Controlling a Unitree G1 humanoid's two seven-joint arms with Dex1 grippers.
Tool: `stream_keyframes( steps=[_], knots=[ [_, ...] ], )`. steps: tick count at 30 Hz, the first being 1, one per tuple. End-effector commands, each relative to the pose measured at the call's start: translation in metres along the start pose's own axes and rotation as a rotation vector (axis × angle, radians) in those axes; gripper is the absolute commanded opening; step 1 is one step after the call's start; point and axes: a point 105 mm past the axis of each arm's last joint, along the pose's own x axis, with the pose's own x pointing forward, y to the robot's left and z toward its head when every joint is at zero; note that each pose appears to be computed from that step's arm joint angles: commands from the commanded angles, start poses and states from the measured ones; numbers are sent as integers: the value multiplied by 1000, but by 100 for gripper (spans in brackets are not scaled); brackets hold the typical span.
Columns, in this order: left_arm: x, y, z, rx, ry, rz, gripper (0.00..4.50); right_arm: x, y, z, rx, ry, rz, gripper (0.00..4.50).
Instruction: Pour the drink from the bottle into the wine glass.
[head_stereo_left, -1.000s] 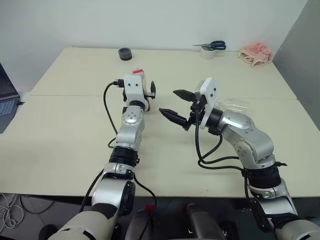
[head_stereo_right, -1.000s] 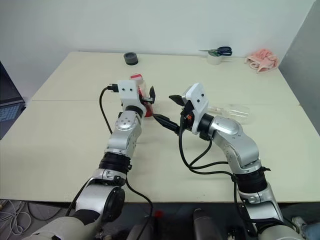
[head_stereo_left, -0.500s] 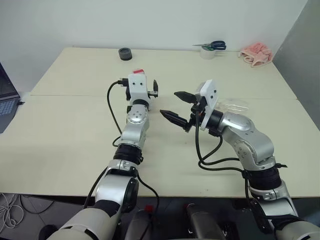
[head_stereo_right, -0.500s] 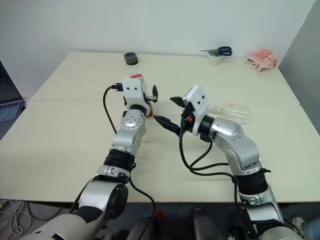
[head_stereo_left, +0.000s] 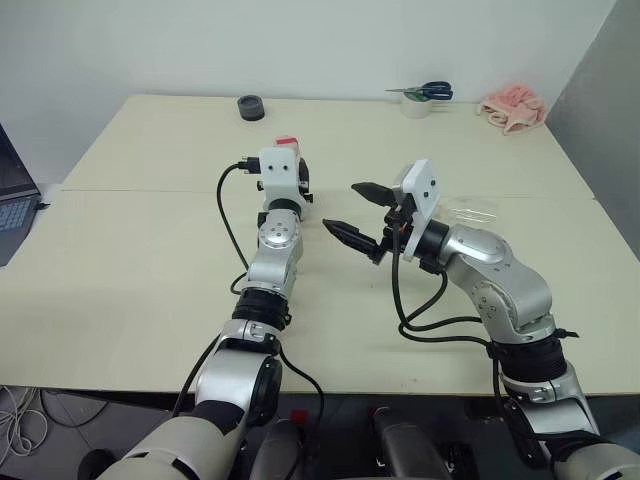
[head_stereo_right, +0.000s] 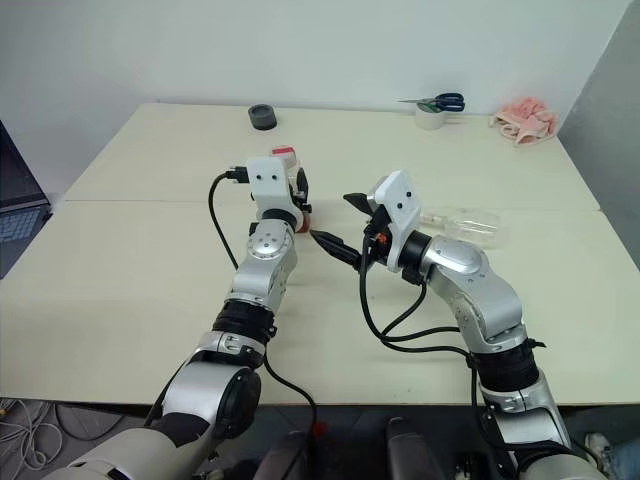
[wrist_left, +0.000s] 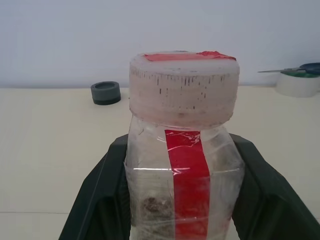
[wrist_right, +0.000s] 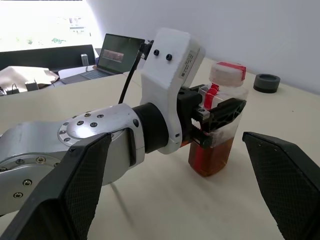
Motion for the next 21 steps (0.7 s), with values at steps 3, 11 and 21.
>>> stream_keyframes(
  steps=[3, 11, 21],
  knots=[
    [-7, 26, 35, -29, -120, -157, 208, 11, -36, 37, -66, -14, -171, 450],
    [-64, 30, 35, -31, -64, -634, 205, 35, -23, 63, 6, -10, -34, 450],
    [-90, 4, 38, -10, -83, -782, 205, 55, 10, 54, 50, 8, 16, 450]
  ],
)
